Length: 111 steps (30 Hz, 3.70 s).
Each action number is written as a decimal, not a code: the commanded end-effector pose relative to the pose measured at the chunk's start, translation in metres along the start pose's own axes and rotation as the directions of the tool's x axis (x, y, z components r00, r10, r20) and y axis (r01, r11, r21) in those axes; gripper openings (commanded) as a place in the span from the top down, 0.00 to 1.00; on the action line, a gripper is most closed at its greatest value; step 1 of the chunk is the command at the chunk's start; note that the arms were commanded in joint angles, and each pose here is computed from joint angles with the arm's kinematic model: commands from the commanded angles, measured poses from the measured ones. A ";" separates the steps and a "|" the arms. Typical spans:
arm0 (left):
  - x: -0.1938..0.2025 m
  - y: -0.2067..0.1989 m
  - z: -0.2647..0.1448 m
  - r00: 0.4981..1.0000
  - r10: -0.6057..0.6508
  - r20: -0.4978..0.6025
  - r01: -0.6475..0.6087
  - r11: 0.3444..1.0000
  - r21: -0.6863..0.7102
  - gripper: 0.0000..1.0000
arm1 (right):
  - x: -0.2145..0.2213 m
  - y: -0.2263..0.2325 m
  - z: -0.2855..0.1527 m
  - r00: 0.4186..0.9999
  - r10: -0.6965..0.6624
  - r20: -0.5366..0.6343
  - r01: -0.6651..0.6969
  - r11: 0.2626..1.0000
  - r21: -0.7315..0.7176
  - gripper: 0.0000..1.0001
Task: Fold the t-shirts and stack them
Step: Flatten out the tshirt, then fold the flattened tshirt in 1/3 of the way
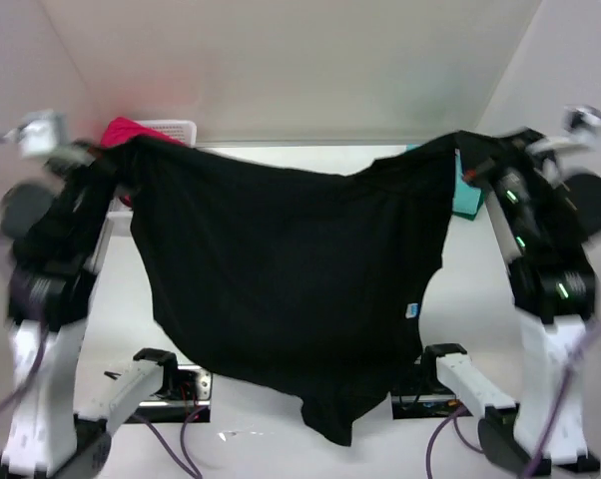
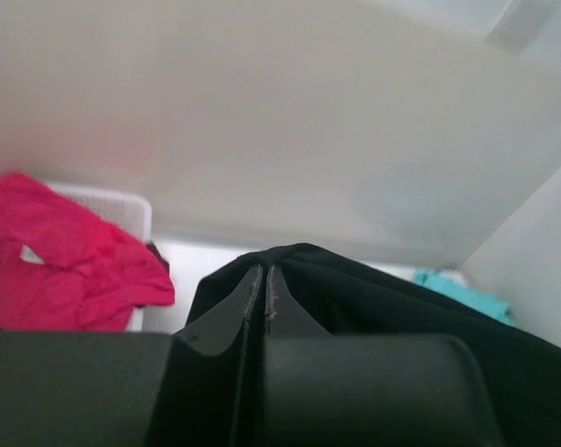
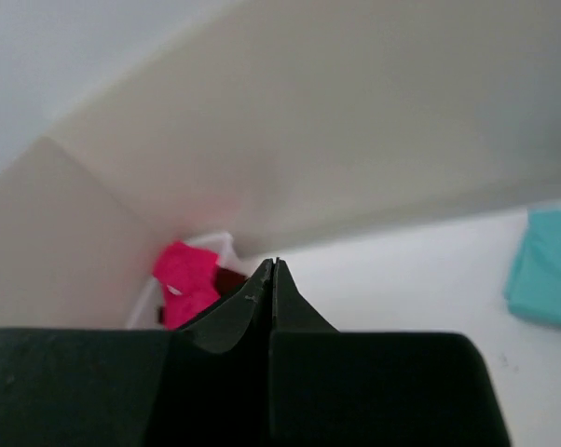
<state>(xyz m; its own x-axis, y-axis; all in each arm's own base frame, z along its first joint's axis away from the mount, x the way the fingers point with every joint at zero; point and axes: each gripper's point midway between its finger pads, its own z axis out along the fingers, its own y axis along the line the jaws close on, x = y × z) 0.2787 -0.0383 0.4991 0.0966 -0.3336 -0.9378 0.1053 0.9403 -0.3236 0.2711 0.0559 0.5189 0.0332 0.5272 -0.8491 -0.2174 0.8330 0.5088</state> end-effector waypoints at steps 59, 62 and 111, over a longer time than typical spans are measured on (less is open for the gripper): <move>0.376 0.167 0.296 0.791 -0.095 -0.604 -0.020 0.983 -0.181 1.00 | 0.277 -0.218 0.178 0.877 0.229 -0.422 -0.063 0.926 0.373 1.00; 0.366 0.165 0.285 0.793 -0.085 -0.603 -0.034 0.982 -0.183 1.00 | 0.286 -0.208 0.168 0.866 0.240 -0.439 -0.072 0.928 0.366 1.00; 0.417 0.189 0.166 0.677 -0.236 -0.697 -0.071 0.922 -0.381 1.00 | 0.408 -0.209 0.000 0.661 0.462 -0.591 -0.100 0.835 0.541 0.70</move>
<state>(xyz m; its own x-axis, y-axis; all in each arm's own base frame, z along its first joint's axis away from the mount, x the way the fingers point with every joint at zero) 0.5007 -0.0155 0.0551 -0.6775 -0.3909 -0.6231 -0.2853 0.9204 -0.2673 0.3290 0.0935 0.0613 -0.6562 0.6402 -0.3995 0.3623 0.7317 0.5774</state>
